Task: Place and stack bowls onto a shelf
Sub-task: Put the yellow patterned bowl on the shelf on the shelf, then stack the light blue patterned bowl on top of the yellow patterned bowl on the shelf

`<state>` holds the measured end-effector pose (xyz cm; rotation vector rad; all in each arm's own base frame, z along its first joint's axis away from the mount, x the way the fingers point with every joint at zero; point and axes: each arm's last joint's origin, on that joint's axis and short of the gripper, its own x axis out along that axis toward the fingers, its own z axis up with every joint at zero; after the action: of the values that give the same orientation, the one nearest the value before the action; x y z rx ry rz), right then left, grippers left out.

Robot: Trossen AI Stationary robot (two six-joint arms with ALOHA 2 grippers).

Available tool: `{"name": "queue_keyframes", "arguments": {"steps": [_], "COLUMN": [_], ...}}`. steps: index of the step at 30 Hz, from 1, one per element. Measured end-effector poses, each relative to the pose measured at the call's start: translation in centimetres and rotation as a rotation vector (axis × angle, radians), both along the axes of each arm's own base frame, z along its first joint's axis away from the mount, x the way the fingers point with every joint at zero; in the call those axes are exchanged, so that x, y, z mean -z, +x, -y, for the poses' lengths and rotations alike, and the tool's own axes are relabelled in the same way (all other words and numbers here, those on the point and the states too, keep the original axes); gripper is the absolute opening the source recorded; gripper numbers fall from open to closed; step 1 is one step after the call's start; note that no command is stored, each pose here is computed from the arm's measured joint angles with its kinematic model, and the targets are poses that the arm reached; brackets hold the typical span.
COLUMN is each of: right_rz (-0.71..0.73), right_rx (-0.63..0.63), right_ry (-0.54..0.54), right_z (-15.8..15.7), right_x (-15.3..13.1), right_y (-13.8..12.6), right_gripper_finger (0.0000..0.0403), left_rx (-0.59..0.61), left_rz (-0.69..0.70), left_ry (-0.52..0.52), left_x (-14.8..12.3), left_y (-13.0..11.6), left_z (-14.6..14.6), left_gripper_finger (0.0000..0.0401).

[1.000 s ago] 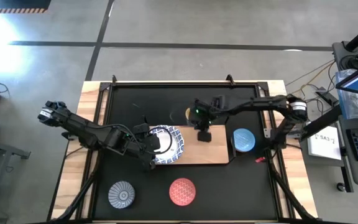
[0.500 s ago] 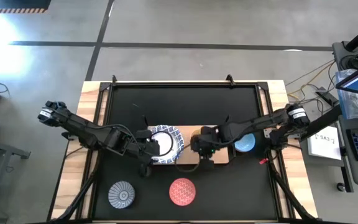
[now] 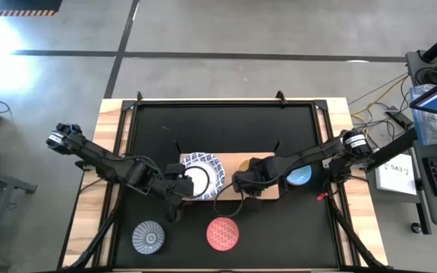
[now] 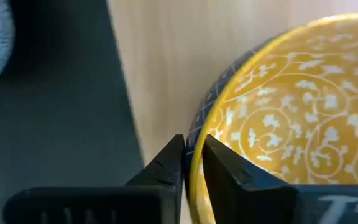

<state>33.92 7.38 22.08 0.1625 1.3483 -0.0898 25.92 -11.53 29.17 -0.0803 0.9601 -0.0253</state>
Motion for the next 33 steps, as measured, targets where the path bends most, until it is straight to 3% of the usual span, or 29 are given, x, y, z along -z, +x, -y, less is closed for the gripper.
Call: {"name": "queue_keyframes", "arguments": {"steps": [11, 20, 28, 33], "right_rz": [0.009, 0.152, 0.3, 0.311], "right_rx": [-0.007, 0.01, 0.256, 0.457], "right_ry": [0.033, 0.049, -0.095, -0.179], "right_z": [-0.8, -0.2, 1.2, 3.0], "right_x": [-0.4, -4.9, -8.9, -10.8], "right_y": [-0.3, -2.3, -5.2, -8.1], "right_gripper_finger": [0.0113, 0.0129, 0.0121, 0.012], "left_rx": [0.005, 0.006, 0.034, 0.04], "left_rz": [0.026, 0.083, 0.137, 0.148], "left_ry": [-0.024, -0.052, -0.047, -0.014], "left_x": [-0.2, -0.5, -0.9, -0.9], "left_y": [0.0, 0.4, 0.8, 0.8], "left_z": [0.6, 0.8, 1.0, 0.9], "left_gripper_finger": [0.0146, 0.0146, 0.0146, 0.0146]}}
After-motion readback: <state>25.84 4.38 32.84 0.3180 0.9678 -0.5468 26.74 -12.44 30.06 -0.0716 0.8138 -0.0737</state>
